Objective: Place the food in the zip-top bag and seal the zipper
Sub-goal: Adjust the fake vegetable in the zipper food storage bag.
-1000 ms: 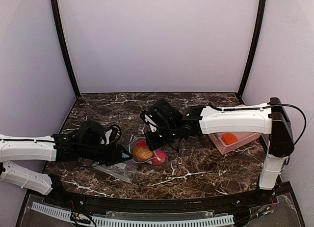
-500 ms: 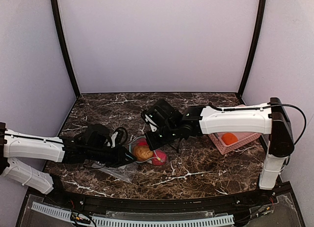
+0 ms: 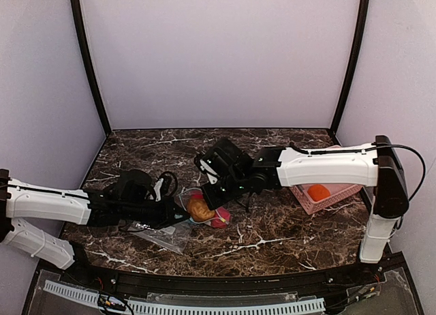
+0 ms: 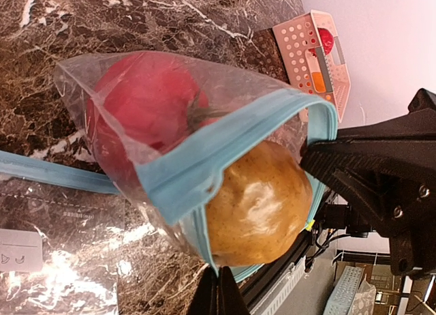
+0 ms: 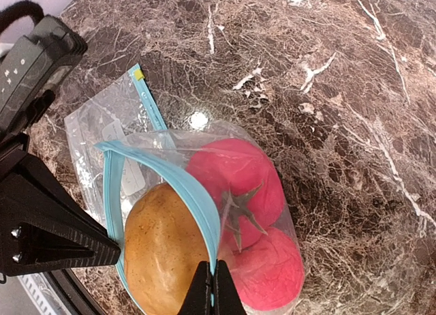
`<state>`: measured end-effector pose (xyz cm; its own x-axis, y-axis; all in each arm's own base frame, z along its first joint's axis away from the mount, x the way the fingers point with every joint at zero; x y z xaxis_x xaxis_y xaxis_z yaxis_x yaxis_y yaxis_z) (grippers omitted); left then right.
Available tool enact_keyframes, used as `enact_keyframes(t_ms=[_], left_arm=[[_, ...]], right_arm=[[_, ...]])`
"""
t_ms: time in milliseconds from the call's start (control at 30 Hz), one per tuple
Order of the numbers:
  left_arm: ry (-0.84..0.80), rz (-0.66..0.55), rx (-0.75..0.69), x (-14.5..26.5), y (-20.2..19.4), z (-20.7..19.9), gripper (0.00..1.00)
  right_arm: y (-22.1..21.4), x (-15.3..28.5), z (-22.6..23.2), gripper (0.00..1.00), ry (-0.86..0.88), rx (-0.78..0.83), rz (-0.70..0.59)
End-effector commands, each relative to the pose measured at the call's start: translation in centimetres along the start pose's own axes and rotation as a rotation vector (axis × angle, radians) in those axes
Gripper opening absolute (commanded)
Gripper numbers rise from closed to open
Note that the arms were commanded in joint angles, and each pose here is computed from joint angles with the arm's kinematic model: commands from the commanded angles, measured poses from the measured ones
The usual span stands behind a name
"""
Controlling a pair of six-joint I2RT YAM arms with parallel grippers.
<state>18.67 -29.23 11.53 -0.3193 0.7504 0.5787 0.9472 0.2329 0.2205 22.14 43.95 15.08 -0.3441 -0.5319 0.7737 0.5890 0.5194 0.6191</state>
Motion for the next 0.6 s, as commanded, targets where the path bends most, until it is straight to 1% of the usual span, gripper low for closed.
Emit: enact_keyframes(t_ms=[0, 200, 400, 567], left_arm=[[-0.064, -0.049, -0.018, 0.1, 1.3, -2.4, 0.01], [-0.088, -0.054, -0.021, -0.1, 1.7, -3.4, 0.01], [-0.079, -0.066, -0.019, -0.1, 1.9, -3.3, 0.01], [-0.054, -0.094, -0.026, 0.6, 2.1, -2.8, 0.01]], right_arm=[[1.4, 2.2, 2.2, 0.0, 0.042, 0.07, -0.044], [0.7, 1.5, 3.4, 0.0, 0.037, 0.079, -0.022], [0.2, 1.4, 2.1, 0.0, -0.036, 0.008, -0.012], [0.3, 2.4, 1.7, 0.0, -0.015, 0.027, -0.015]])
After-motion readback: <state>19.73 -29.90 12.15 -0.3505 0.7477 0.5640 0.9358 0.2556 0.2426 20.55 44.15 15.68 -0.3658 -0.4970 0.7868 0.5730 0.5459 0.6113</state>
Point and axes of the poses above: each gripper's point midway between its finger pads, its own x axis back along the fingers, its own z axis along the line the jaws close on, y = z × x, the point moved 1 cm from there along x, back along the fingers, and after that the axes turned 6 degrees about x, right-handed, at the moved point
